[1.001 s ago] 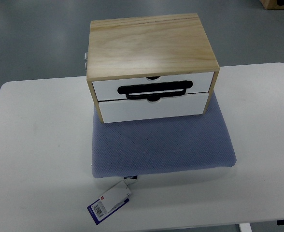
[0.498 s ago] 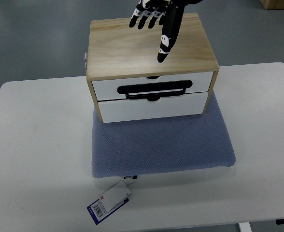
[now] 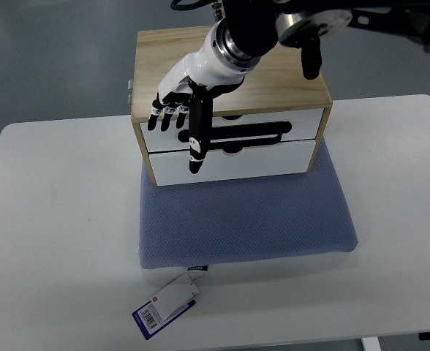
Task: Open wood drawer with right hand
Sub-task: 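Bring the right hand down in front of the upper drawer's black handle, then hook the right hand fingers around the upper drawer's black handle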
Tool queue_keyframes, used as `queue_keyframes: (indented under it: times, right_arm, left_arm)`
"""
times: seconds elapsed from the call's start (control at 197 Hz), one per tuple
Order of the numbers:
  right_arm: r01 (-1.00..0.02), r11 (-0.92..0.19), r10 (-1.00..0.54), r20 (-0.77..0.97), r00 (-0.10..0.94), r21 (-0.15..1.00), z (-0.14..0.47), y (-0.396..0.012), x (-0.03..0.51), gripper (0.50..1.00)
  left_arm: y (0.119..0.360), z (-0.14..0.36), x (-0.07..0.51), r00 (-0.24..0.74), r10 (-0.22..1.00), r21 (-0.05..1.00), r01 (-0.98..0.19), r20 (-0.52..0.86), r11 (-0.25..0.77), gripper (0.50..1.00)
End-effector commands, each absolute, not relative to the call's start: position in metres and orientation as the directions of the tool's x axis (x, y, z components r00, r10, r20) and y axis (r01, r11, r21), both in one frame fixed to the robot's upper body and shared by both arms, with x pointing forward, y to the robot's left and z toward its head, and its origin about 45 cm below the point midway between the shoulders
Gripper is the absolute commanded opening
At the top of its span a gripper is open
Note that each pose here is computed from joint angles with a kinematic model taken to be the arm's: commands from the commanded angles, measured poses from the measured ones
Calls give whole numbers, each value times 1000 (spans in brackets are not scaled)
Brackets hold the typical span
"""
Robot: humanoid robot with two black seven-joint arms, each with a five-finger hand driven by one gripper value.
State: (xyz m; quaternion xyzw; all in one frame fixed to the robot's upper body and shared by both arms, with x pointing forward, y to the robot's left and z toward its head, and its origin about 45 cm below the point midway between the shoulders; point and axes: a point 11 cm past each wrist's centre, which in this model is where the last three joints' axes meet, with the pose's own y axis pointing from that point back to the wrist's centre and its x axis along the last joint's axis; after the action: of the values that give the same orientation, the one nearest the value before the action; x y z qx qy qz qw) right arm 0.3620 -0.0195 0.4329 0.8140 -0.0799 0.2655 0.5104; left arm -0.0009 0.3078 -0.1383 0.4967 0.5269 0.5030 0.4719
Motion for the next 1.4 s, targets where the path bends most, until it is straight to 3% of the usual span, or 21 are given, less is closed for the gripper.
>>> queue_keyframes:
  times: [0.0, 0.498, 1.397]
  right_arm:
    - [-411, -450, 147, 520, 841, 792, 425, -22, 366, 944]
    - [-457, -380, 24, 503, 864, 804, 391, -44, 389, 944]
    - [-438, -257, 34, 461, 887, 861, 343, -88, 399, 946]
  left_arm:
    - [308, -138, -1, -63, 998, 999, 49, 2, 1, 1000]
    - [308, -138, -1, -63, 998, 999, 49, 4, -1, 1000]
    - [310, -138, -1, -63, 998, 999, 49, 8, -5, 1000]
